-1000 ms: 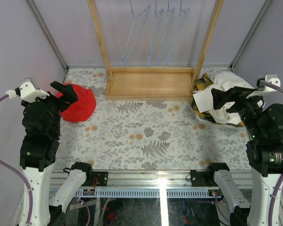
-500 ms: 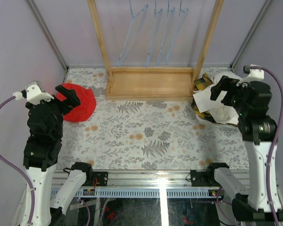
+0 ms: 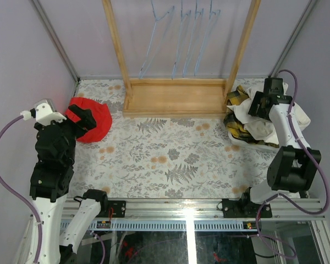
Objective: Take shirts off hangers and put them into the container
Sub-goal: Reset both arms
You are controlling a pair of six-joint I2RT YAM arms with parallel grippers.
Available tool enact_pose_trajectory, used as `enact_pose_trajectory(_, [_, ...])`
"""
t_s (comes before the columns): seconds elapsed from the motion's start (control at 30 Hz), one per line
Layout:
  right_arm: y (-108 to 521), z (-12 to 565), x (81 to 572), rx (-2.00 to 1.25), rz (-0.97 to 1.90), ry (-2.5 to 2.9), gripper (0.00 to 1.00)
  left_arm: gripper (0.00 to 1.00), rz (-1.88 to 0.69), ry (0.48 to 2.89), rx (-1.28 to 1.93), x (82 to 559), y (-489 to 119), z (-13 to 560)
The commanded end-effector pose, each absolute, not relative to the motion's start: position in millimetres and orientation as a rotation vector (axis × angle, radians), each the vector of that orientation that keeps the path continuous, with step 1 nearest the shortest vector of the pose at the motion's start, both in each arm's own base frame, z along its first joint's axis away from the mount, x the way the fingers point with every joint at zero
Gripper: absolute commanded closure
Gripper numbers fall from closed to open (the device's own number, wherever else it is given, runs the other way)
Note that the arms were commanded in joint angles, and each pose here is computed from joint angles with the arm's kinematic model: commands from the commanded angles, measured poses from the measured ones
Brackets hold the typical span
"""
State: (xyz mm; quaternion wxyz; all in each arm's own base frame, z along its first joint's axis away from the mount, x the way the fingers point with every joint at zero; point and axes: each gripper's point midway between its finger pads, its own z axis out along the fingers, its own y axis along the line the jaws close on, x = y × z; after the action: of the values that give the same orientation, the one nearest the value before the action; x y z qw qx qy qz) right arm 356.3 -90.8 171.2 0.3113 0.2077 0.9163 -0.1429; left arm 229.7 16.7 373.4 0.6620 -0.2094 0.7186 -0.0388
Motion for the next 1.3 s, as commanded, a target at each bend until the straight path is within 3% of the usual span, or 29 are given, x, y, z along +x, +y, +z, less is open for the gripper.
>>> enact_pose_trajectory(0.0, [-99.1,115.0,371.7,0.598,-0.382,2.49,0.04,0.0,-0.105,1.617,-0.455,231.0,13.7,373.9])
enact_pose_trajectory(0.1, [-77.2,66.7,364.2,0.566,-0.239,2.629,0.41,0.0,-0.126,1.606,-0.454,230.0,11.4,376.1])
enact_pose_trajectory(0.23, [-59.5,89.6,377.8,0.555,-0.069,2.491,0.73,0.0,-0.139,1.636,-0.454,234.5,7.9,366.1])
enact_pose_trajectory(0.3, [-59.0,115.6,385.3,0.545,-0.051,2.425,0.78,0.0,-0.149,1.657,-0.449,237.0,4.9,360.9])
enact_pose_trajectory(0.43, [-57.7,177.1,397.4,0.469,-0.025,2.313,0.73,0.0,-0.161,1.685,-0.434,238.6,0.8,353.1])
enact_pose_trajectory(0.47, [-55.2,190.0,398.2,0.438,-0.011,2.297,0.63,0.0,-0.153,1.696,-0.438,239.1,1.6,349.5])
enact_pose_trajectory(0.5, [-53.3,207.2,399.4,0.408,0.002,2.276,0.42,0.0,-0.146,1.713,-0.448,240.4,2.3,344.8])
enact_pose_trajectory(0.53, [-51.6,212.8,395.7,0.391,0.006,2.289,0.32,0.0,-0.141,1.723,-0.454,240.5,2.9,342.4])
enact_pose_trajectory(0.73, [-94.7,295.6,379.2,0.502,-0.27,2.097,0.01,0.0,-0.137,1.779,-0.455,245.8,0.2,326.9])
enact_pose_trajectory(0.83, [-141.2,308.6,364.5,0.659,-0.48,2.009,0.01,0.0,-0.133,1.813,-0.455,248.5,-1.1,320.5])
enact_pose_trajectory(0.97, [-168.1,265.0,366.8,0.765,-0.464,2.118,0.01,0.0,-0.141,1.832,-0.45,247.9,-3.3,314.5])
enact_pose_trajectory(1.2, [-151.8,127.8,397.0,0.924,-0.008,2.367,0.0,0.0,-0.172,1.86,-0.426,246.7,-10.1,308.0])
enact_pose_trajectory(1.27, [-132.2,104.7,401.8,0.912,0.144,2.427,0.12,0.0,-0.171,1.861,-0.427,245.9,-9.8,308.3])
